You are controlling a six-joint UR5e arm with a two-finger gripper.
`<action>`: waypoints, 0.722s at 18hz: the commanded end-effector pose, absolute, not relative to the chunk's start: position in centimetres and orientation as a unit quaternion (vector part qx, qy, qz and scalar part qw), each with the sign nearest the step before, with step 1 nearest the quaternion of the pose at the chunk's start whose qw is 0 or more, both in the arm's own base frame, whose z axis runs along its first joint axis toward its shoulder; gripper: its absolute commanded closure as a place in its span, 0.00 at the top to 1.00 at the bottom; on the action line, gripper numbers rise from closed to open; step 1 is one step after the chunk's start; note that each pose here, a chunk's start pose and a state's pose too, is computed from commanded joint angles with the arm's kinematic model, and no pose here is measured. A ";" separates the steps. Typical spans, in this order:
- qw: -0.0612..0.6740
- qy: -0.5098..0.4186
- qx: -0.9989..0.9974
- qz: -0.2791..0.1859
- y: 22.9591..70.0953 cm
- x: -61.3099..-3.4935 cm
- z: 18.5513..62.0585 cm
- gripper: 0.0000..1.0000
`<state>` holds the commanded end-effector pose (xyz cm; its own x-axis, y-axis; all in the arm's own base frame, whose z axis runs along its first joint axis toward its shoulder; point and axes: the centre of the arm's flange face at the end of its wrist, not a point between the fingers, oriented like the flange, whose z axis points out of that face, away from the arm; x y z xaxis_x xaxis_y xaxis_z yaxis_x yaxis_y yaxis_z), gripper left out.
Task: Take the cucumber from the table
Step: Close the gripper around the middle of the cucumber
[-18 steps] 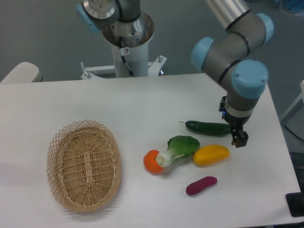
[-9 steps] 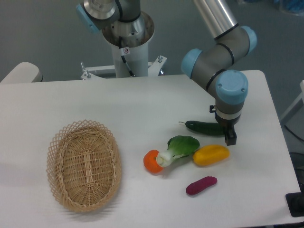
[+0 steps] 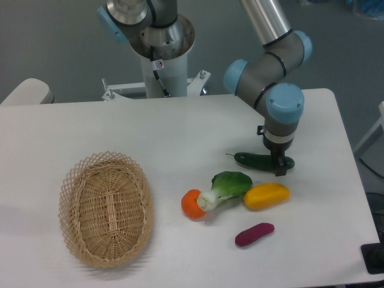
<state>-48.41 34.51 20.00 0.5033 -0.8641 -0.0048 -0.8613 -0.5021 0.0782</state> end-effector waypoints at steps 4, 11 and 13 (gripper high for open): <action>0.027 -0.499 0.866 -0.020 34.7 -48.2 19.7 1.00; 0.027 -0.503 0.863 -0.017 34.6 -48.3 18.9 0.91; 0.028 -0.503 0.864 -0.017 34.5 -48.4 19.0 0.80</action>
